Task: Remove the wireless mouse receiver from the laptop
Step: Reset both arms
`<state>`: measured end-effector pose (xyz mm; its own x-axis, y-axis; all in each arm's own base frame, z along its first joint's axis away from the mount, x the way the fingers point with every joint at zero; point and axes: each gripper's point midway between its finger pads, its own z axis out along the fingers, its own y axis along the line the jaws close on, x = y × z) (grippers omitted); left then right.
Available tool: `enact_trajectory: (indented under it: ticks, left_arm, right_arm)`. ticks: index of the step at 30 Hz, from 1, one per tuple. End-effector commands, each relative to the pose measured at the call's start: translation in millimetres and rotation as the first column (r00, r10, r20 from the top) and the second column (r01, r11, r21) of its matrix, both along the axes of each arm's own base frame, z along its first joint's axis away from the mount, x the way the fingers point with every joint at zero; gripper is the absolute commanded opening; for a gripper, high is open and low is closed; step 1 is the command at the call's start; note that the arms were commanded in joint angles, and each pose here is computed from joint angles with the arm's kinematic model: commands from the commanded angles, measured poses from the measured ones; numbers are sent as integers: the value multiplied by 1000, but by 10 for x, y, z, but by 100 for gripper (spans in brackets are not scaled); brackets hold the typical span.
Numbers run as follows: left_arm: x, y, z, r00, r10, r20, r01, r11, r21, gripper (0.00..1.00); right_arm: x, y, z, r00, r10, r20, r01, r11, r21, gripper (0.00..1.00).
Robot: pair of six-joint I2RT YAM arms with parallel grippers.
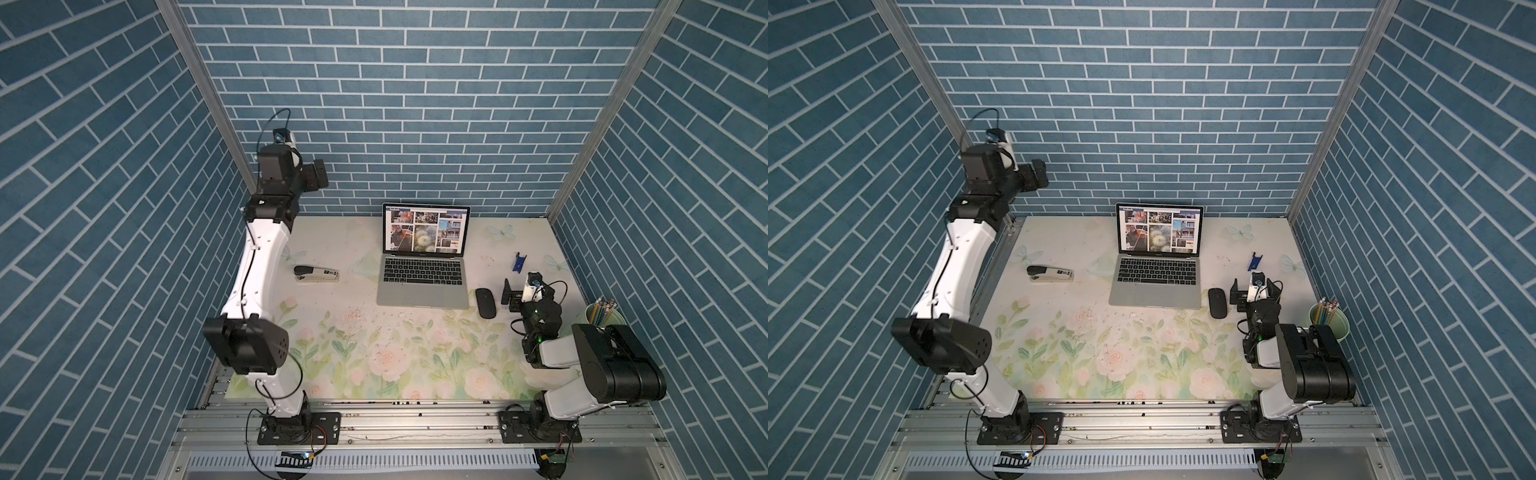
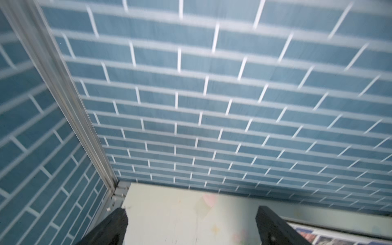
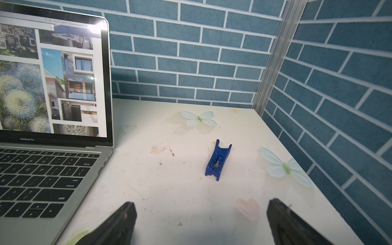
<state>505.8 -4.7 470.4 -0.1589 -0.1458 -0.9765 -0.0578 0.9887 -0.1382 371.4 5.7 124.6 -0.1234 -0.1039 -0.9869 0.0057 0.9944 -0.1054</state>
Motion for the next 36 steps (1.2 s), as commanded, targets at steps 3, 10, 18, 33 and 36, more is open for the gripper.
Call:
enact_trajectory:
  ticks: [3,10,18,33,36]
  left_arm:
    - [-823,51,607,973,30,231,-1,992,-122,100]
    - [-2177,424,-236,695,223,684,-118,973,-197,100]
    - [-1353,450,-1937,971,207,123,-223,965,140,100]
    - [-1595,401,-3264,968,195,156,-210,974,87,99]
    - [-1372,207,-3372,993,98,72,-109,982,155,100]
  right_arm:
    - [6,6,12,1000,2,6,-2,1000,22,100]
    - [6,7,17,1000,3,8,-3,1000,22,100]
    - [6,4,13,1000,2,7,-2,1000,22,100]
    - [8,8,20,1000,3,9,-3,1000,22,100]
    - [6,8,16,1000,4,8,-4,1000,22,100]
